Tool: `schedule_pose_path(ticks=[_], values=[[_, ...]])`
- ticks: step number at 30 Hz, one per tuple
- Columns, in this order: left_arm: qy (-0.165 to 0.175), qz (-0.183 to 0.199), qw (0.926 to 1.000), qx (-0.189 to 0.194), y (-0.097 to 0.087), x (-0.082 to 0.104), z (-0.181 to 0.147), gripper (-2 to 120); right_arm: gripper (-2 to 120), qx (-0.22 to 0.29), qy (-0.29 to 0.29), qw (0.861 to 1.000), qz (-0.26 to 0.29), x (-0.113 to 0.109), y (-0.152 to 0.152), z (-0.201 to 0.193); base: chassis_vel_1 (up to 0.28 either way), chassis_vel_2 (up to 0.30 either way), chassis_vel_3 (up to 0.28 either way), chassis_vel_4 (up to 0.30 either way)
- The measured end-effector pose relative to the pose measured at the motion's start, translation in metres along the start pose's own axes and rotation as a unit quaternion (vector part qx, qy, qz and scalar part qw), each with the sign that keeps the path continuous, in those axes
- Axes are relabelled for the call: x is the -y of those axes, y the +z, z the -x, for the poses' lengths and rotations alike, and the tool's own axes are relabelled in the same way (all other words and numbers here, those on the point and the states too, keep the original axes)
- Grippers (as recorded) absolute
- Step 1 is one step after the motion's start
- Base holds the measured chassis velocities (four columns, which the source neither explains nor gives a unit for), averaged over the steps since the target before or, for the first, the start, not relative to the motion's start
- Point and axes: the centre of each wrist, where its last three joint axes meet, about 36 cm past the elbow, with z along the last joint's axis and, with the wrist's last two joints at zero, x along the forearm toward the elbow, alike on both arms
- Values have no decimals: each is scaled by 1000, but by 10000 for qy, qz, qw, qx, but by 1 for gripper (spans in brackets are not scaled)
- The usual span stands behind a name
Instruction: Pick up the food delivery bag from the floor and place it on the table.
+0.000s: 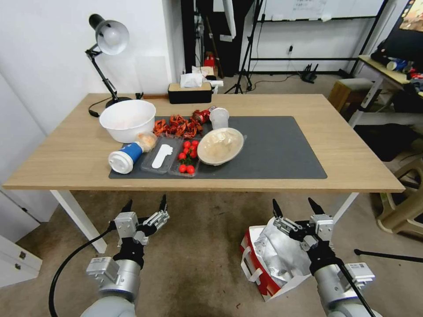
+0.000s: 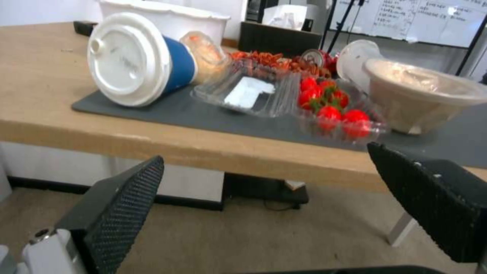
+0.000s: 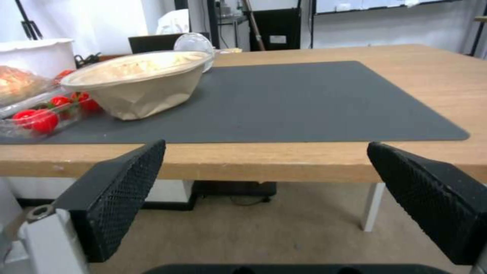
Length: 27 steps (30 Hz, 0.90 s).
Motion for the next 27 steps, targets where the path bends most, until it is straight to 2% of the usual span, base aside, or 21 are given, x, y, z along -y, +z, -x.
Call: schedule_pose_path(ticks=[5,16,27], values=[[-22,19,10000,11,2,-2,1,100,100,7,-33,10000,41,0,3,1,0,0,0,0],[51,310,9995,94,9,-6,4,100,100,-23,-74,9999,71,1,9,2,0,0,0,0],[48,343,9993,101,12,-9,5,100,100,-34,-138,9999,60,1,14,3,0,0,0,0]])
